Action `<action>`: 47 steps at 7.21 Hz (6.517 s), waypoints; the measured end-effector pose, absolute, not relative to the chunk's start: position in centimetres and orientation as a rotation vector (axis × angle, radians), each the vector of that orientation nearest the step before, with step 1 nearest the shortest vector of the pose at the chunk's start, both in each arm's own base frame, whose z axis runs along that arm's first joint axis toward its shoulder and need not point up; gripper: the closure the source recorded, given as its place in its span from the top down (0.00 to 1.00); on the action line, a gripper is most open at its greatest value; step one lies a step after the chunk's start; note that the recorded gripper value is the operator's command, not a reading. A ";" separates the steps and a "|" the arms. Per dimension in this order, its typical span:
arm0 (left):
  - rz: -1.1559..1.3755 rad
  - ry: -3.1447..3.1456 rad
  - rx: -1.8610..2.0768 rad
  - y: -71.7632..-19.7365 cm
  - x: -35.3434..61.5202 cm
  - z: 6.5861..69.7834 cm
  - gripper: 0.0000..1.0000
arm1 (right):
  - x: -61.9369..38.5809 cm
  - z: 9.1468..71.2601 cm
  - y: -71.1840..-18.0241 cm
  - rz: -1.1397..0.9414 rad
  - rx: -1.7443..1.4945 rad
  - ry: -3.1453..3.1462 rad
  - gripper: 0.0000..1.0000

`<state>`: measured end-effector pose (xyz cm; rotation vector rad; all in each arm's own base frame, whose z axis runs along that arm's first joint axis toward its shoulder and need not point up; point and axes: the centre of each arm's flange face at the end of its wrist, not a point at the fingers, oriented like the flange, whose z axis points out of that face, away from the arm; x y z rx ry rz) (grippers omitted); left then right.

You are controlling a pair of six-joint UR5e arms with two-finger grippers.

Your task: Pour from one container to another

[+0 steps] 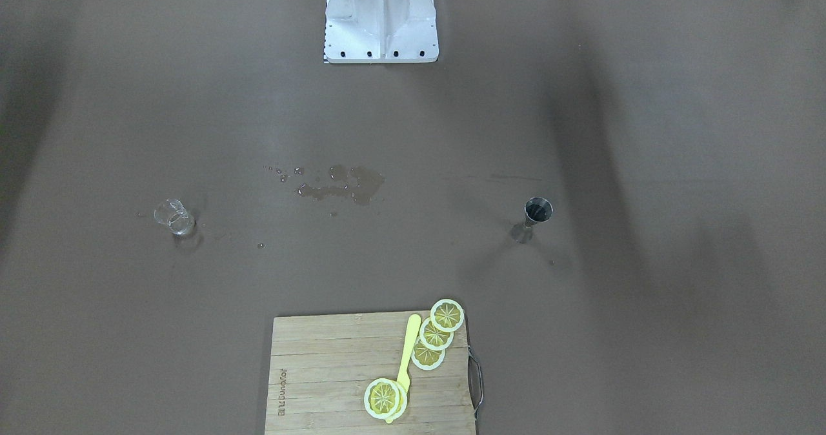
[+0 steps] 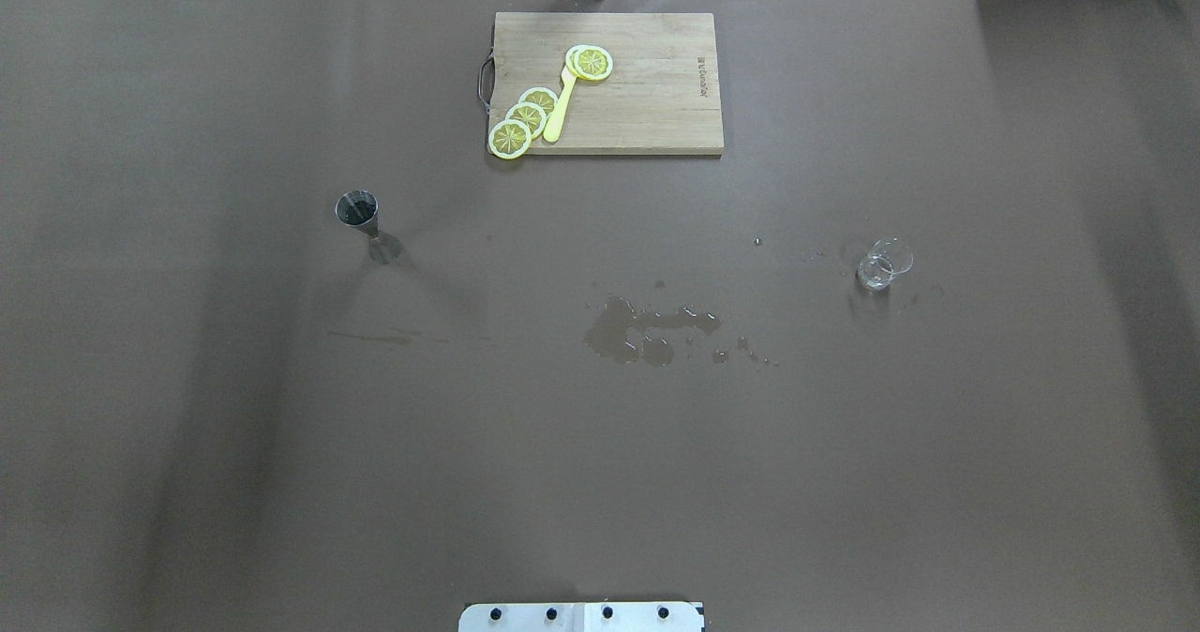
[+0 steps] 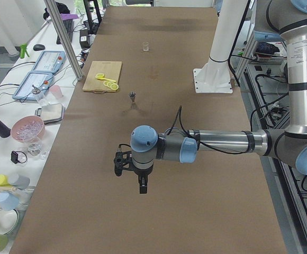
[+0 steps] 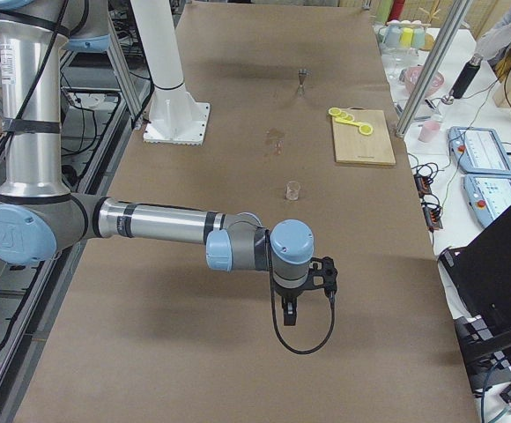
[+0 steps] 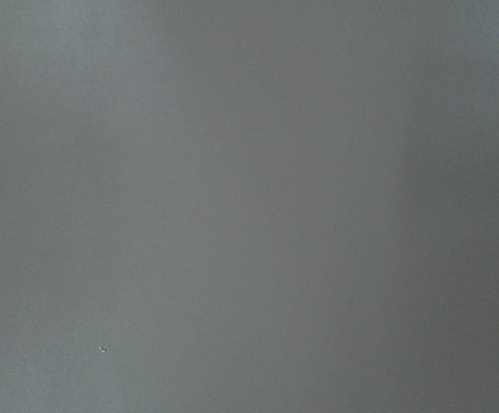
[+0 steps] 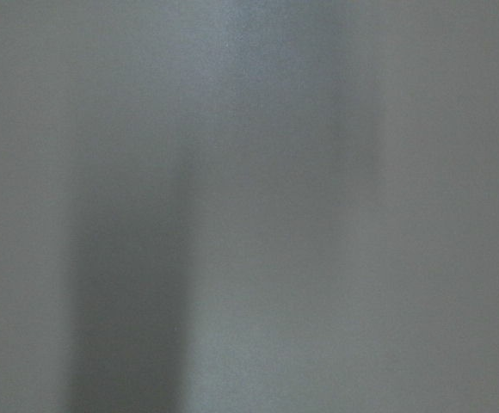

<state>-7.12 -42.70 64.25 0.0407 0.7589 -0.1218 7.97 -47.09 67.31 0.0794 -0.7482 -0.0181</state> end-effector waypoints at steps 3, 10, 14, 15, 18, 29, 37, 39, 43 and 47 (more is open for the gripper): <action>-0.121 0.759 0.040 -42.7 -7.1 64.3 0.99 | 8.1 67.3 -47.1 -0.024 0.083 -0.735 1.00; -0.122 0.759 0.040 -42.7 -7.1 64.3 0.99 | 8.3 68.9 -45.0 -0.037 0.121 -0.705 1.00; -0.122 0.759 0.041 -42.7 -7.1 64.3 0.99 | 8.2 71.4 -41.5 -0.068 0.228 -0.689 1.00; -0.122 0.759 0.040 -42.7 -7.1 64.3 0.99 | 8.1 71.2 -41.6 -0.066 0.229 -0.697 1.00; -0.123 0.759 0.038 -42.6 -7.1 64.3 0.99 | 7.6 69.7 -43.3 -0.082 0.233 -0.754 1.00; -0.144 0.826 0.014 -42.8 -6.8 63.8 0.99 | -9.4 61.2 -48.8 -0.717 0.531 -0.920 1.00; -0.243 0.841 0.009 -45.7 -7.3 60.1 0.98 | -20.3 56.9 -47.4 -1.037 1.003 -0.894 1.00; -0.292 0.895 -0.017 -47.8 -5.3 57.0 0.98 | -21.3 56.5 -46.3 -1.043 1.083 -0.942 1.00; -0.437 0.971 -0.099 -51.5 2.9 46.2 0.98 | -24.0 57.8 -45.4 -1.037 1.193 -1.095 1.00; -0.517 1.055 -0.082 -51.3 15.4 35.5 0.98 | -25.5 59.5 -46.5 -1.043 1.223 -1.205 1.00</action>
